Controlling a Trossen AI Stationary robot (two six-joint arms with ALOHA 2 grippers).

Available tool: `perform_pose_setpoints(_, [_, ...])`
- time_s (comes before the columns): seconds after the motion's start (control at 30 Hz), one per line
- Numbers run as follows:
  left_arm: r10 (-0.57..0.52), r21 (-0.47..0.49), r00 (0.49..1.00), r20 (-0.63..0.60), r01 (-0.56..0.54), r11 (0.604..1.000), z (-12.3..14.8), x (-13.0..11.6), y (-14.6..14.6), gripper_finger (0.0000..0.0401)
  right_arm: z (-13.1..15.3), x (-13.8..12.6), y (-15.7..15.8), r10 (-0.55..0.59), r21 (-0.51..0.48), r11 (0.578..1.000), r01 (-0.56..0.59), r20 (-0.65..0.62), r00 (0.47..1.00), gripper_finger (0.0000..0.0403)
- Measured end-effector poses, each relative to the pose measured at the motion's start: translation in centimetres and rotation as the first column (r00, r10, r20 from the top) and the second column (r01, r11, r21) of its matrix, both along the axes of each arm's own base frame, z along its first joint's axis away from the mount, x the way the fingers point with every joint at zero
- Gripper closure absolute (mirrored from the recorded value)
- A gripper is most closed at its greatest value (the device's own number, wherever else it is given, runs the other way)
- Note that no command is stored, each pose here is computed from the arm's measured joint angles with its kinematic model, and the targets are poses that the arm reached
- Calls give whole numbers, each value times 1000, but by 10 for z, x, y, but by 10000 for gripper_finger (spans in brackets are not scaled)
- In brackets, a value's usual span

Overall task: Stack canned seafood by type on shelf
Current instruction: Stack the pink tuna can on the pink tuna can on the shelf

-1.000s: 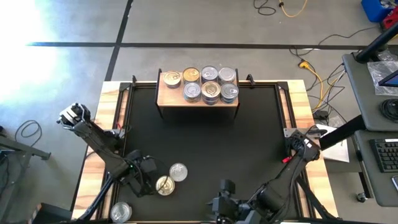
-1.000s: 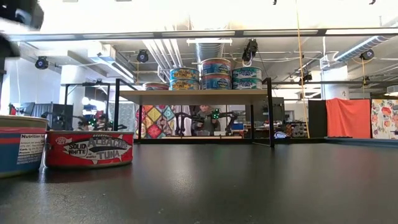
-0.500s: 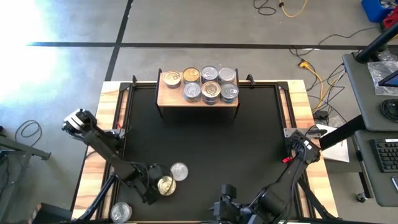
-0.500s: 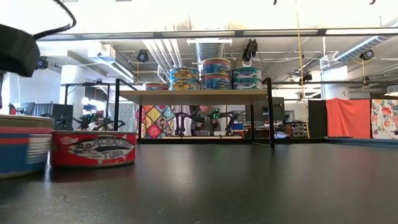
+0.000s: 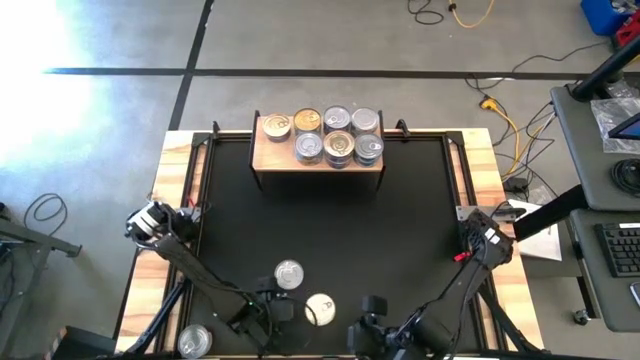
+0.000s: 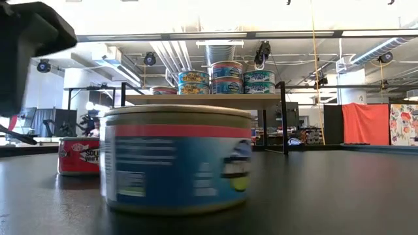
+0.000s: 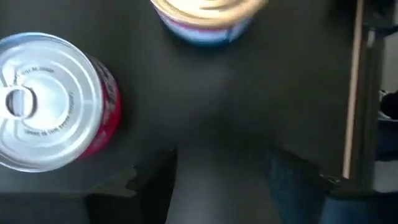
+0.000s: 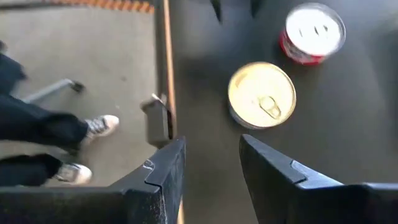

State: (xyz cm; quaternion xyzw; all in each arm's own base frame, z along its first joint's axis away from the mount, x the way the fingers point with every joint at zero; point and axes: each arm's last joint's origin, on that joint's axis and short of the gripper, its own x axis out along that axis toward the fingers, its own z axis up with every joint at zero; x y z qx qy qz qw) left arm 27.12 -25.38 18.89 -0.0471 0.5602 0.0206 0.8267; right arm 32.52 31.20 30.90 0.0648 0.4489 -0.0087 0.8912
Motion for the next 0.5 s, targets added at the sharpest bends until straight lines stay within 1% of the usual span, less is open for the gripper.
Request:
perform_pose_setpoints(0.1, [23,-31,1000,10,-23,999,1,-4,-5,169,-23,0,0,-3,-54,999,0,-47,999,254])
perform_pose_setpoints(0.13, [31,-50,999,23,-30,998,1,-4,-8,162,-33,1,0,-4,-73,997,-1,-73,997,250])
perform_pose_setpoints(0.2, [56,-59,997,47,-53,997,-3,-6,-10,148,-55,5,-4,-5,-100,995,-9,-142,990,240])
perform_pose_setpoints(0.3, [144,-95,985,94,-135,986,-11,-8,-11,130,-83,14,-16,-22,-112,994,-7,-250,968,229])
perform_pose_setpoints(0.37, [201,-99,972,118,-190,977,-17,-11,-10,123,-97,22,-25,-25,-121,993,-11,-293,956,226])
perform_pose_setpoints(0.43, [270,-131,948,169,-250,959,-24,-11,-12,121,-113,31,-33,-41,-155,988,-7,-309,950,225])
perform_pose_setpoints(0.5, [335,-146,924,185,-312,939,-35,-12,-12,120,-128,38,-40,-101,-194,980,41,-311,945,227])
